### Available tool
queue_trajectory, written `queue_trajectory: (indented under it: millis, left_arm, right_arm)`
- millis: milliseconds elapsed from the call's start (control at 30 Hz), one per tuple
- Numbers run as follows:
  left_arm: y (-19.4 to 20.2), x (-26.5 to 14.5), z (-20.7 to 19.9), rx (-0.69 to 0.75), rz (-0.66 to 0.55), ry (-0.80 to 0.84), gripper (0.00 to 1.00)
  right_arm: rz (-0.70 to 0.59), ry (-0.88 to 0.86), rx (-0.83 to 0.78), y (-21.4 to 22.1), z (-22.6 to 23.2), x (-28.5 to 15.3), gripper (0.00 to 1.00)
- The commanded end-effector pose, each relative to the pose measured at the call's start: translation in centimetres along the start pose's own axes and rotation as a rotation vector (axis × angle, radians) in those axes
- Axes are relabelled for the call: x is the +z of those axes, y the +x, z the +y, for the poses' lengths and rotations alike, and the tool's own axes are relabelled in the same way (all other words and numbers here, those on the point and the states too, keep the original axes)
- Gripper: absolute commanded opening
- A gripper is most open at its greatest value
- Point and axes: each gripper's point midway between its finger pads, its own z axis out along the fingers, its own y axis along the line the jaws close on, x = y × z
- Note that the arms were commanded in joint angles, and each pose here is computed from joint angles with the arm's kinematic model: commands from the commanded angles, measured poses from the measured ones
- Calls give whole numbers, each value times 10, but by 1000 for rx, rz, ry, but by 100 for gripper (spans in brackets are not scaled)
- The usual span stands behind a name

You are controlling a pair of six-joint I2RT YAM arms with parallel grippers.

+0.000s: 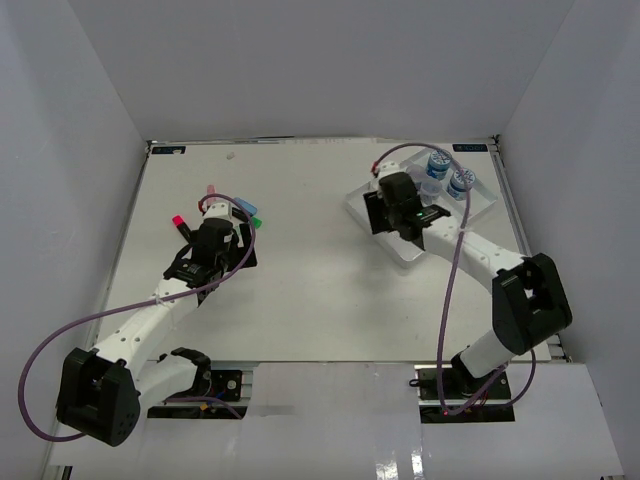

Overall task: Sort the stationery into containers
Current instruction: Place the stationery in the storage box.

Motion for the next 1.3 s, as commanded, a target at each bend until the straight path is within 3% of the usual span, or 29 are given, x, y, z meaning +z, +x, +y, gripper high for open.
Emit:
queue_trajectory:
  millis: [0,33,133,433,700,933,1100,1267]
  left_arm:
    - [-17,-4,-6,-12,-41,31,98]
    - [-17,-4,-6,-13,-41,32,98]
    - [-17,-5,-7,-15,-41,39,98]
    - [-19,-9,-6,-18,-55,45,98]
    - [-18,-8,-7,-13,-49,52,98]
    - [-17,-6,-8,-14,-40,53,98]
    - [-14,-5,-7,-11,-29,53,98]
    - [-11,-1,-3,-27,-16,30,98]
  right_arm:
    - [-66,240,239,-24,-96,-17,51]
    - [-62,325,301,-18,-131,-20,52]
    - [-54,424,417,-9,-179,-20,52]
    - [-6,545,576,14,-249,8,52]
    - [41,539,586,21,-259,46,58]
    - [54,485,598,16,-256,68,84]
    - [43,465,585,9,-253,56,98]
    - [-13,407,551,-8,-240,20,98]
